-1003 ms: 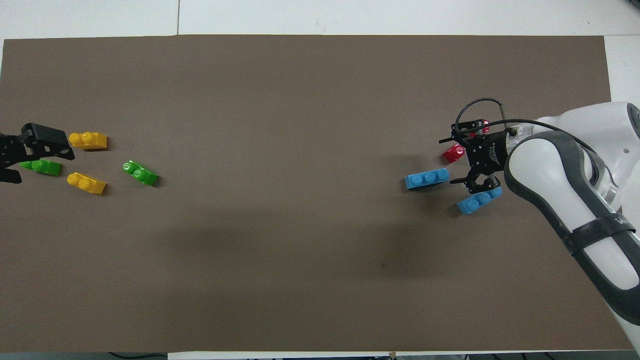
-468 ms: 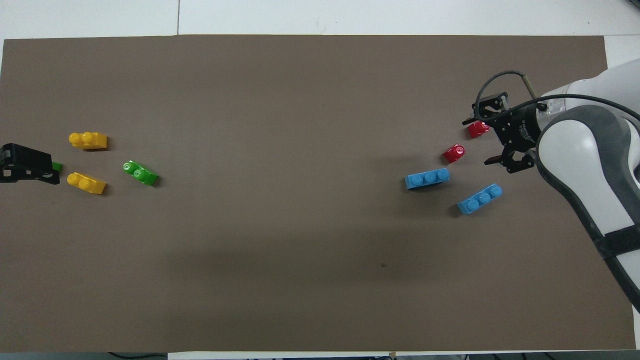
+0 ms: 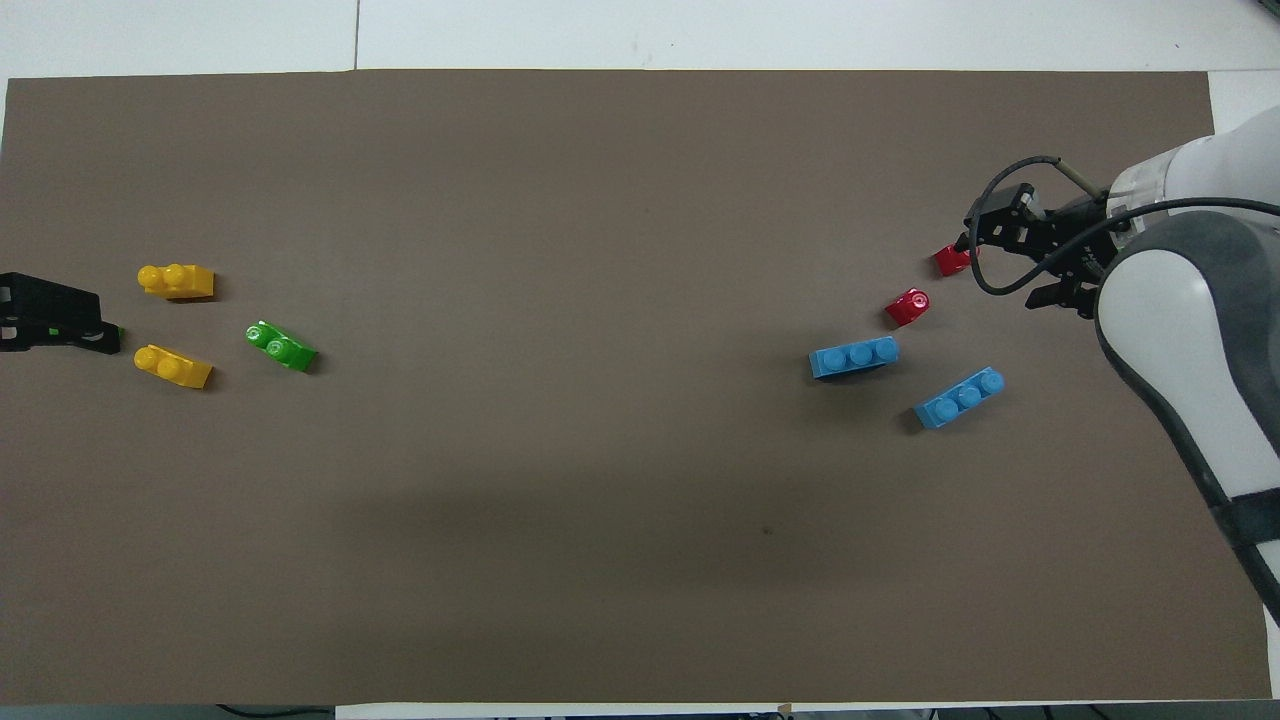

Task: Remove green block with left arm and hold with right
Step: 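Release the blue brick with the right gripper and withdraw it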

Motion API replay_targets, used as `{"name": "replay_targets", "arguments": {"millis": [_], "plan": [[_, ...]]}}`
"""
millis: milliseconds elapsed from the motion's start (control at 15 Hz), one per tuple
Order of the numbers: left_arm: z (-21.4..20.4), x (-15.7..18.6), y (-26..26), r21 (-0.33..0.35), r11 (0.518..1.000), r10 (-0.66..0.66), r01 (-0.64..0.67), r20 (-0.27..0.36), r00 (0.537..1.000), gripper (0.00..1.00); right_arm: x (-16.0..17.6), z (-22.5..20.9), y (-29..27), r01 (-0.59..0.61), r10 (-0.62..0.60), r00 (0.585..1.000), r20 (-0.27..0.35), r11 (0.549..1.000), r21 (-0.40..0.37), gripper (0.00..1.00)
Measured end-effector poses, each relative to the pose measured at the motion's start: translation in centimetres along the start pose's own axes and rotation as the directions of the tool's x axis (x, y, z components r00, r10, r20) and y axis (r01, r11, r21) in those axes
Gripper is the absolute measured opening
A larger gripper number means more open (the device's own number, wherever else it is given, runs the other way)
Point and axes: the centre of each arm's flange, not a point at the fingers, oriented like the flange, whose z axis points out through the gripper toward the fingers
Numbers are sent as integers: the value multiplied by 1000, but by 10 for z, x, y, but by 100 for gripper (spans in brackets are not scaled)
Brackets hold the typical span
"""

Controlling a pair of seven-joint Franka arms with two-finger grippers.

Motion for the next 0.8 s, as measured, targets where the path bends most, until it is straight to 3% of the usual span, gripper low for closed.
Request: {"name": "replay_targets", "arguments": {"millis": [468,802], "plan": [[5,10,-5,25,996,81,-80,-37,996,100,-14,-57,2,297,-305,946,-107,951,-83,100],[10,12,-4,32,994,105,-104,-39,994,100,-37,-80,0,340,-348,933,-91,936,-90,100]]}}
